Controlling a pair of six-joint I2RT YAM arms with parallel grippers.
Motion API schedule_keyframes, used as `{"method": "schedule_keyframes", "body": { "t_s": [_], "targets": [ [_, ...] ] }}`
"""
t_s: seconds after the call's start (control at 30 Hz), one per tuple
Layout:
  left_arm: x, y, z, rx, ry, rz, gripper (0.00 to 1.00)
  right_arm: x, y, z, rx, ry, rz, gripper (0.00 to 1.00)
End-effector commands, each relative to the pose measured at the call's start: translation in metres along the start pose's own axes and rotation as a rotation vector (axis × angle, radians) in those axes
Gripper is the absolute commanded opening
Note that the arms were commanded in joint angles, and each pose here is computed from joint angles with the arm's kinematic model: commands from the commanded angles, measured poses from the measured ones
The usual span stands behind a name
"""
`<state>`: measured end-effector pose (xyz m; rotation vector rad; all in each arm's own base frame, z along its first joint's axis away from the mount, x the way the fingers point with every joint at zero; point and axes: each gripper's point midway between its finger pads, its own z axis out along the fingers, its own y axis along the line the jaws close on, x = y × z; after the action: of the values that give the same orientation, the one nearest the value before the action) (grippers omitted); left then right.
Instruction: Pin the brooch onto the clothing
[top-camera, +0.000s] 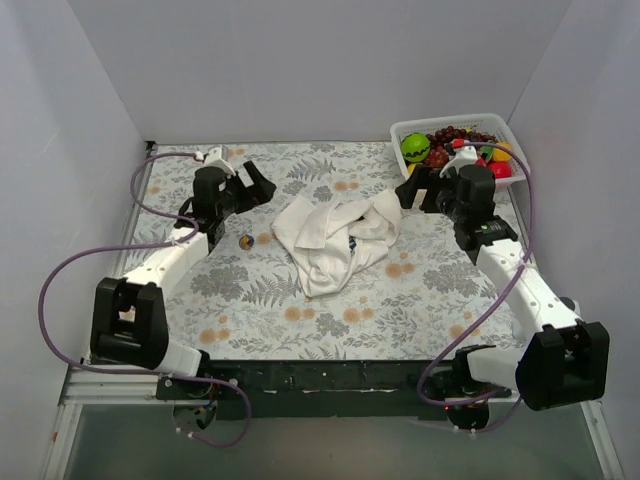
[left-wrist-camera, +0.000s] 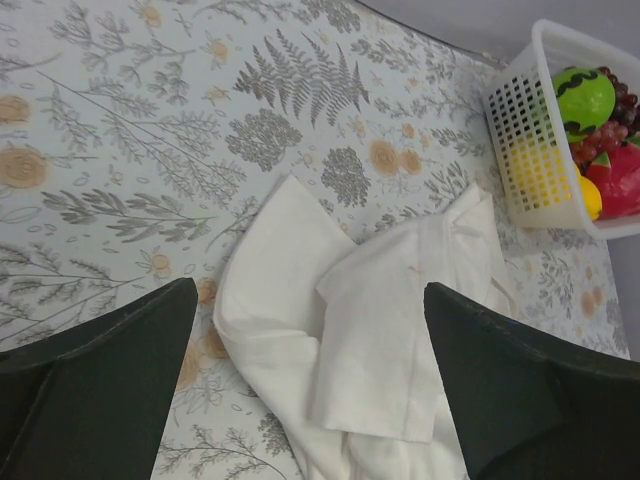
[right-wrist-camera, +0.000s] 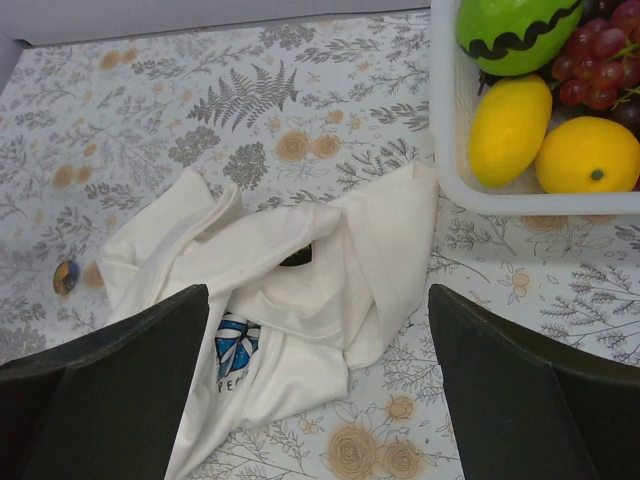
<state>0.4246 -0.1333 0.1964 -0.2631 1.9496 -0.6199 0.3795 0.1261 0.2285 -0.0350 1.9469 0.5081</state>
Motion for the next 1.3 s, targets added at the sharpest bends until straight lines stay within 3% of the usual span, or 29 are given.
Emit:
{"method": "schedule_keyframes", "body": {
  "t_s": [0.0, 0.17, 0.33, 0.53, 0.73, 0.8, 0.87, 0.97, 1.0, 1.17, 1.27],
  "targets": [
    [0.023, -0.040, 0.009, 0.111, 0.094, 0.051, 0.98, -0.030, 0.008, -0.016, -0.003, -0.086, -0.054, 0.98],
    [0.075, -0.072, 0.017, 0.115, 0.248, 0.161, 0.98, -0.001, 0.001, -0.017, 0.014, -0.009, -0.052, 0.98],
    [0.134, -0.079, 0.019, 0.041, 0.389, 0.290, 0.98, 0.020, 0.003, -0.012, -0.005, 0.052, -0.041, 0.98],
    [0.167, -0.069, 0.017, -0.045, 0.427, 0.375, 0.94, 0.028, 0.006, -0.007, -0.010, 0.079, -0.033, 0.92],
    [0.179, -0.062, 0.022, -0.069, 0.449, 0.397, 0.80, 0.029, 0.005, -0.004, -0.001, 0.086, -0.037, 0.90],
    [0.185, -0.057, 0.025, -0.081, 0.460, 0.419, 0.65, 0.028, 0.006, -0.004, -0.001, 0.087, -0.039, 0.89],
    [0.183, -0.056, 0.029, -0.094, 0.451, 0.423, 0.31, 0.026, 0.006, -0.005, 0.000, 0.083, -0.042, 0.88],
    [0.167, -0.064, 0.030, -0.096, 0.405, 0.424, 0.04, 0.021, 0.009, -0.006, -0.006, 0.075, -0.052, 0.88],
    [0.155, -0.072, 0.027, -0.084, 0.372, 0.419, 0.00, 0.019, 0.009, -0.006, -0.007, 0.072, -0.060, 0.88],
    [0.084, -0.116, 0.015, -0.015, 0.212, 0.443, 0.00, 0.004, 0.021, -0.006, -0.027, 0.050, -0.082, 0.87],
    [0.039, -0.174, -0.009, 0.152, 0.151, 0.442, 0.00, -0.003, 0.030, -0.004, -0.046, 0.039, -0.092, 0.87]
  ]
}}
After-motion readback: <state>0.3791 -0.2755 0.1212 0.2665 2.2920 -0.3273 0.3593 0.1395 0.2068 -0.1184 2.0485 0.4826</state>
